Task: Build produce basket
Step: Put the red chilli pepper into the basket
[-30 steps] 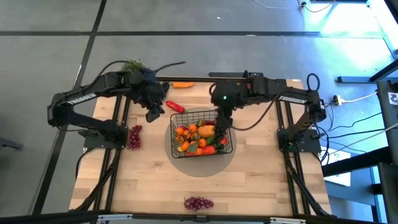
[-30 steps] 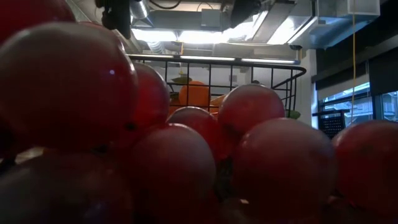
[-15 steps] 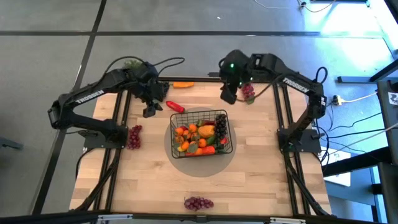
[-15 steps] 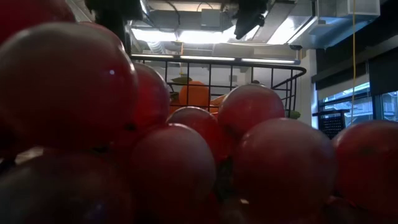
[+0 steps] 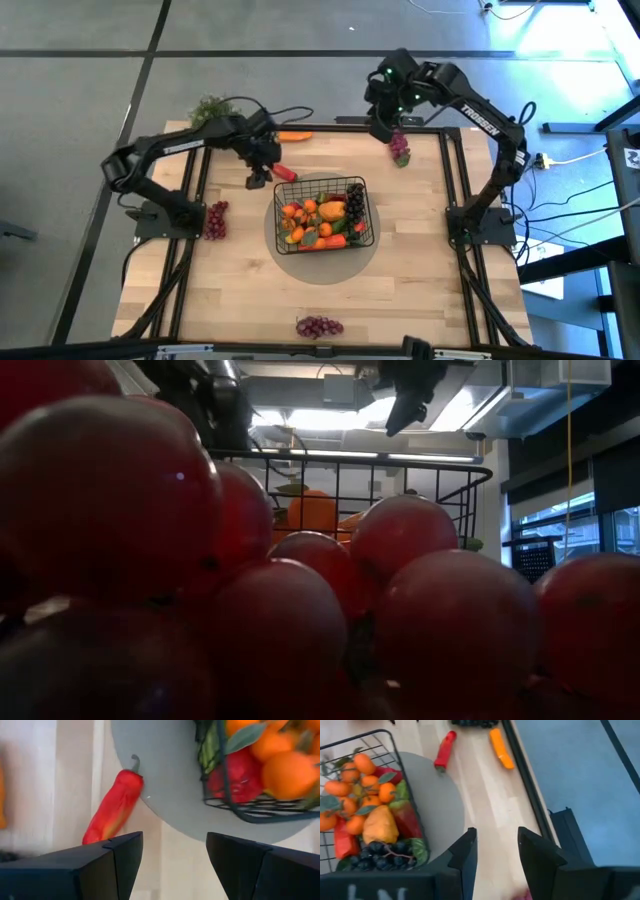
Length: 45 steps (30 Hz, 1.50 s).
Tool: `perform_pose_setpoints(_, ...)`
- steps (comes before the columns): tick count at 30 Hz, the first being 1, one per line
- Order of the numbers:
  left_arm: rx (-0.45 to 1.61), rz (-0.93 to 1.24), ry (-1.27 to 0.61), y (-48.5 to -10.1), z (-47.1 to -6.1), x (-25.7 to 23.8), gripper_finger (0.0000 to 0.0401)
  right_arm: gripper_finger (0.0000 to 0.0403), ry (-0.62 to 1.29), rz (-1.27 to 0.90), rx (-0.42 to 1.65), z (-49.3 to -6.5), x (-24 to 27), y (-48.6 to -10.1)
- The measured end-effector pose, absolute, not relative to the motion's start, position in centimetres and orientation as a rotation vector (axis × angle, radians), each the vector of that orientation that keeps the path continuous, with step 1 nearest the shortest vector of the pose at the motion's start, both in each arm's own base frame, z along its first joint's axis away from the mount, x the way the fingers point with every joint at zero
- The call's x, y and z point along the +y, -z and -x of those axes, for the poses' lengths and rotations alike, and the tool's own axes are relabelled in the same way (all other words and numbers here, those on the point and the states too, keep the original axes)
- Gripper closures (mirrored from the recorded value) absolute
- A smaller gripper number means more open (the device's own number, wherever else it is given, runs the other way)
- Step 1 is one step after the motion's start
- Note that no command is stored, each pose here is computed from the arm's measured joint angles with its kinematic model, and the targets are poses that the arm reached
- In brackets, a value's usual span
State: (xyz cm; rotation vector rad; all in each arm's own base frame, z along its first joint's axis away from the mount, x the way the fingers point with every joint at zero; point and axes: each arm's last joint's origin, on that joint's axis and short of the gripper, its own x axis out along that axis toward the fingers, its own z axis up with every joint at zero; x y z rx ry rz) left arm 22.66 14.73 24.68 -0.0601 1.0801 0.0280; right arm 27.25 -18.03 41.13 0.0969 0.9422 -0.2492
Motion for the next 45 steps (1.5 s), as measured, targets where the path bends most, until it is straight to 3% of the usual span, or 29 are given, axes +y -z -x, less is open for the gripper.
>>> perform_pose_setpoints(6, 1.153, 0.038, -0.026, -21.7, -24.1, 16.3, 0.0193, 0.0273, 0.266, -0.091, 0.957, -26.4, -19.0, -41.0)
perform_pose_setpoints(13, 1.207, 0.004, -0.069, -19.9, -24.5, 17.8, 0.0193, 0.0273, 0.143, -0.113, 0.904, -25.8, -20.0, -41.0)
perform_pose_setpoints(45, 1.199, -0.098, -0.068, -19.8, -23.6, 19.7, 0.0193, 0.0273, 0.12, -0.051, 0.898, -25.8, -22.0, -40.1)
